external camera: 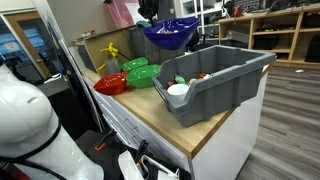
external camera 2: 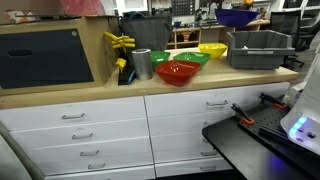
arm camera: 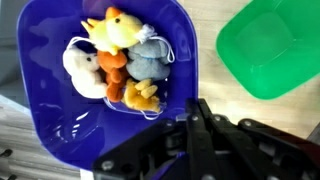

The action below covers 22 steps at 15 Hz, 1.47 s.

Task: Transfer the things from the blue bowl to the grey tub

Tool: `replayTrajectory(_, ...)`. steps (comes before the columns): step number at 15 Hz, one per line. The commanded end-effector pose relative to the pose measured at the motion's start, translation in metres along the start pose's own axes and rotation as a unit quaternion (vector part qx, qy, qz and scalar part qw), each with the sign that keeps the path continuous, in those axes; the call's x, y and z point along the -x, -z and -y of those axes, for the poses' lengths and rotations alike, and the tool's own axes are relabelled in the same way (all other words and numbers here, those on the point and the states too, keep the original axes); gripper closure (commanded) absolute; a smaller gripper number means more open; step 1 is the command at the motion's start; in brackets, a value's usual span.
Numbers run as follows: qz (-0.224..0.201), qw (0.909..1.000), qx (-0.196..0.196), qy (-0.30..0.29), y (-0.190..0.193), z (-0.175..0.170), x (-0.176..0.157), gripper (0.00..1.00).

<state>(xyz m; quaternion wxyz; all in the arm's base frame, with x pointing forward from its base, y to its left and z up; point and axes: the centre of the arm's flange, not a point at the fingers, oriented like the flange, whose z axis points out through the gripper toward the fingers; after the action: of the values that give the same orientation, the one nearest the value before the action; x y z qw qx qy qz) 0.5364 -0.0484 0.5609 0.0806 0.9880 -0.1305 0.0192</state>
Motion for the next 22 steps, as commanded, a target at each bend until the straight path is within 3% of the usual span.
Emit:
replayTrajectory(1,-0.004,1.0000,-0.001,-0.002,-0.002,0.006,-0.002,0.97)
replayTrajectory(4,-0.006,1.0000,-0.001,-0.003,-0.005,0.019,-0.003,0.97)
replayTrajectory(22,-0.007,1.0000,-0.001,-0.005,-0.005,0.018,-0.003,0.97)
